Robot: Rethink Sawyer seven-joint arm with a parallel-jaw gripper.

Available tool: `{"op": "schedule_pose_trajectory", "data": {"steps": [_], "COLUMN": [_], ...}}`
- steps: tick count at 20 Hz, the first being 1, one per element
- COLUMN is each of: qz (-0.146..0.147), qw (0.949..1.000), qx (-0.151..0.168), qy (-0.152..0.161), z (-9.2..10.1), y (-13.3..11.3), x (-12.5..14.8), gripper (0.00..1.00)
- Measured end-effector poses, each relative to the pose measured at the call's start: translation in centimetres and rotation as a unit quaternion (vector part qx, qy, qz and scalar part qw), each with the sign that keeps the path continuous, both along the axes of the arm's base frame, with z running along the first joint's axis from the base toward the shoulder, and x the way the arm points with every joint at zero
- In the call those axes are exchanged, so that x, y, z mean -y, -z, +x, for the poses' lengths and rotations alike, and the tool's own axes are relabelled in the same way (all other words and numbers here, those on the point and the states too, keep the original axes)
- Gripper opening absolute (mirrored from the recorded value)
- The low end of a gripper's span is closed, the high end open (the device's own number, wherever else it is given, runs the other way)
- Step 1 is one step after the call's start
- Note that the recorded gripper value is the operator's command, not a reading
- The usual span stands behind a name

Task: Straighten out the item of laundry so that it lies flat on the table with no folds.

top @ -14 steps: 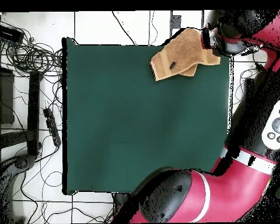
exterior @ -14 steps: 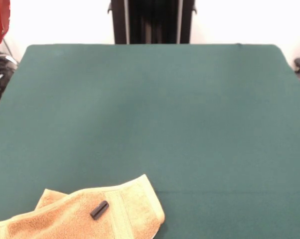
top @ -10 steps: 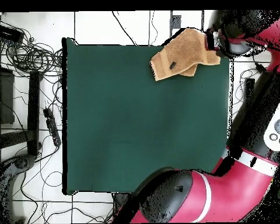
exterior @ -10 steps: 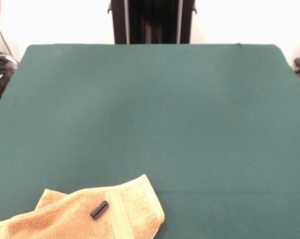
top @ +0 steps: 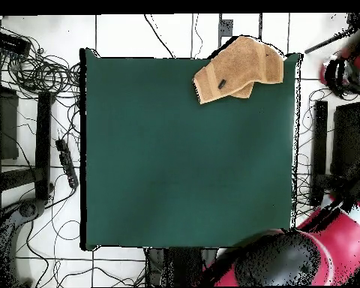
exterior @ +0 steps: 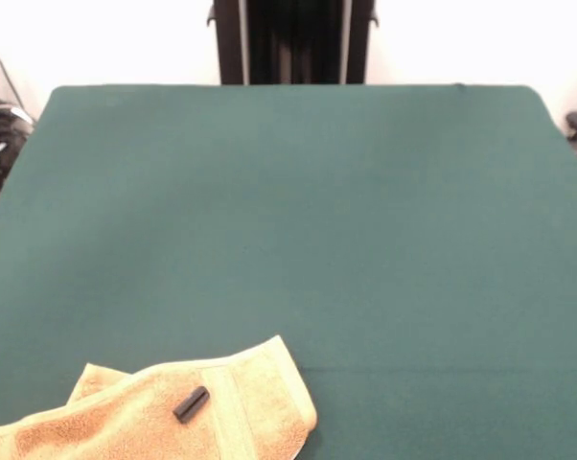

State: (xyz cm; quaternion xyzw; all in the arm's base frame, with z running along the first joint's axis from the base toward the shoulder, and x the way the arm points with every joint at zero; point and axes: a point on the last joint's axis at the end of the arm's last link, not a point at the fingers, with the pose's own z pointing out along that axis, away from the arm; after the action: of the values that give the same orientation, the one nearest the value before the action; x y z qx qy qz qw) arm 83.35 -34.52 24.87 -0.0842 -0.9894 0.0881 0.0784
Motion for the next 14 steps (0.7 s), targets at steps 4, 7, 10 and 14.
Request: {"op": "schedule_pose_trajectory", "data": {"steps": [4, 7, 10, 14], "qz": [0.033, 0.065, 0.118, 0.205], "qw": [0.9961, 0.9927, 0.9884, 0.9774], "qx": [-0.030, -0.046, -0.054, -0.039], "qy": [0.076, 0.090, 0.080, 0.035], "z": [-4.7, -7.8, -10.8, -13.0], "y": [2.0, 4.0, 6.7, 10.5], "x": [11.8, 18.0, 22.9, 26.1], "gripper": [0.00, 0.00, 0.00, 0.00]}}
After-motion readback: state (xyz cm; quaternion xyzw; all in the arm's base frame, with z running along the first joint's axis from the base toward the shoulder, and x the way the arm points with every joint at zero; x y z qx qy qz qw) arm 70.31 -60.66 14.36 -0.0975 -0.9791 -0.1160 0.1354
